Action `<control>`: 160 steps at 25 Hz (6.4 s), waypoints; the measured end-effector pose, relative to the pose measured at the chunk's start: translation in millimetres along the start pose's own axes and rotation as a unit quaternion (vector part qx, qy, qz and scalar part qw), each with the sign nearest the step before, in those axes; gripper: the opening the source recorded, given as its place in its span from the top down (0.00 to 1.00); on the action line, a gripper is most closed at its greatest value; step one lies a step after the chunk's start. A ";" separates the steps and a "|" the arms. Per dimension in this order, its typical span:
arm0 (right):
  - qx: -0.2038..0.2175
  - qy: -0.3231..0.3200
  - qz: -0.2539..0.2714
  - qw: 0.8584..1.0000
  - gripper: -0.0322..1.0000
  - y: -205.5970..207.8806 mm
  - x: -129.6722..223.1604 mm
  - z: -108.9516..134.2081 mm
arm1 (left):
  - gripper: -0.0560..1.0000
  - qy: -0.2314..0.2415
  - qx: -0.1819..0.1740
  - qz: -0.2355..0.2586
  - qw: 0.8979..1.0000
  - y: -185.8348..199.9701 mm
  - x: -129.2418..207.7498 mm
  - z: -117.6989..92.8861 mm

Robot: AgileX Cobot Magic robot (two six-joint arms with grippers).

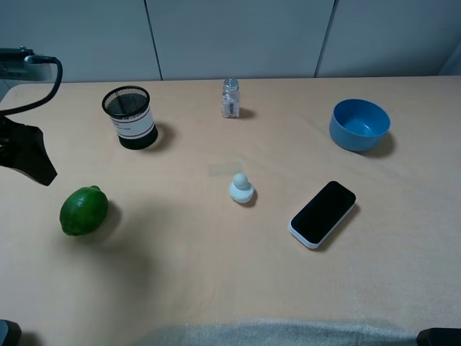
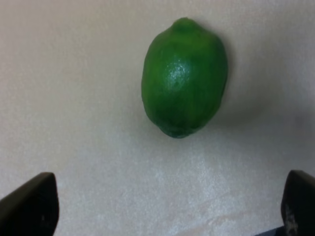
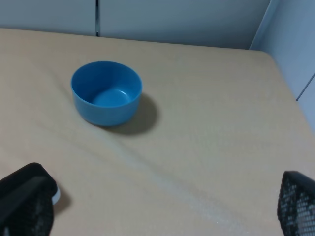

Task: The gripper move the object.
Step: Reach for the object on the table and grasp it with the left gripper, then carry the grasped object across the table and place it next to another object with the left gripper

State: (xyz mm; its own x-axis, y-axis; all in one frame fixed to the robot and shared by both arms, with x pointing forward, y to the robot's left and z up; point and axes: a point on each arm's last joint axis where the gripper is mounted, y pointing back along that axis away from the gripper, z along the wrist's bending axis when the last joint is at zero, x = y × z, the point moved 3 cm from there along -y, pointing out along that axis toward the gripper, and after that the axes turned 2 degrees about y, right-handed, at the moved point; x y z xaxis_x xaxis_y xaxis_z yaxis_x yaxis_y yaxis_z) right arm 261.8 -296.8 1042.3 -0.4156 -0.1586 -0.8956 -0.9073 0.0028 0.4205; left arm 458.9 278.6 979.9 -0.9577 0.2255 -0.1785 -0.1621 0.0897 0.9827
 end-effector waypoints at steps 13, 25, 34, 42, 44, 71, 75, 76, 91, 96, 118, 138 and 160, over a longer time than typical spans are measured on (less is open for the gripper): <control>0.000 0.000 0.000 1.000 0.30 0.0 0.0 0.0 | 0.03 -0.002 -0.004 -0.006 1.000 0.0 -1.5 1.1; 0.000 0.000 0.000 1.000 0.30 0.0 0.0 0.0 | 0.03 -0.004 -0.011 0.008 1.000 -18.2 5.8 3.4; 0.000 0.000 0.000 1.000 0.30 0.0 0.0 0.0 | 0.03 -0.025 -0.007 0.033 0.999 -43.7 -3.3 -2.6; 0.000 0.000 0.000 1.000 0.30 0.0 0.0 0.0 | 0.03 -0.040 0.001 0.075 0.996 -73.4 -6.6 -8.8; 0.000 0.000 0.000 1.000 0.30 0.0 0.0 0.0 | 0.03 -0.039 0.001 0.075 0.996 -77.4 -8.0 -8.3; 0.000 0.000 0.000 1.000 0.30 0.0 0.0 0.0 | 0.05 -0.077 -0.011 0.089 0.993 -112.0 -14.6 -22.0; 0.000 0.000 0.000 1.000 0.30 0.0 0.0 0.0 | 0.05 -0.079 -0.012 0.086 0.993 -112.1 -15.3 -21.9; 0.000 0.000 0.000 1.000 0.30 0.0 0.0 0.0 | 0.05 -0.080 -0.012 0.086 0.993 -112.1 -15.4 -21.9; 0.000 0.000 0.000 1.000 0.30 0.0 0.0 0.0 | 0.05 -0.115 -0.015 0.079 0.990 -112.9 -17.2 -31.7; 0.000 0.000 0.000 1.000 0.30 0.0 0.0 0.0 | 0.05 -0.115 -0.015 0.079 0.990 -113.2 -17.3 -31.7; 0.000 0.000 0.000 1.000 0.30 0.0 0.0 0.0 | 0.06 -0.115 -0.013 0.109 0.987 -138.0 -16.8 -31.0; 0.000 0.000 0.000 1.000 0.30 0.0 0.0 0.0 | 0.27 -0.115 -0.012 0.114 0.987 -136.3 -18.2 -31.1; 0.000 0.000 0.000 1.000 0.30 0.0 0.0 0.0 | 0.27 -0.078 -0.020 0.085 0.993 -110.8 -57.4 -33.2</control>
State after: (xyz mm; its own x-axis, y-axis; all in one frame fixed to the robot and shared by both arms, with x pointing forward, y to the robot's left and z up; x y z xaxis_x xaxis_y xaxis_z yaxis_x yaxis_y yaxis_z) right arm 261.8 -296.8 1042.3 -0.4156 -0.1586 -0.8956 -0.9073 0.0028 0.4205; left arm 523.9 223.6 882.9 -0.9241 0.3819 -0.0130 -0.0140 0.0000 0.9999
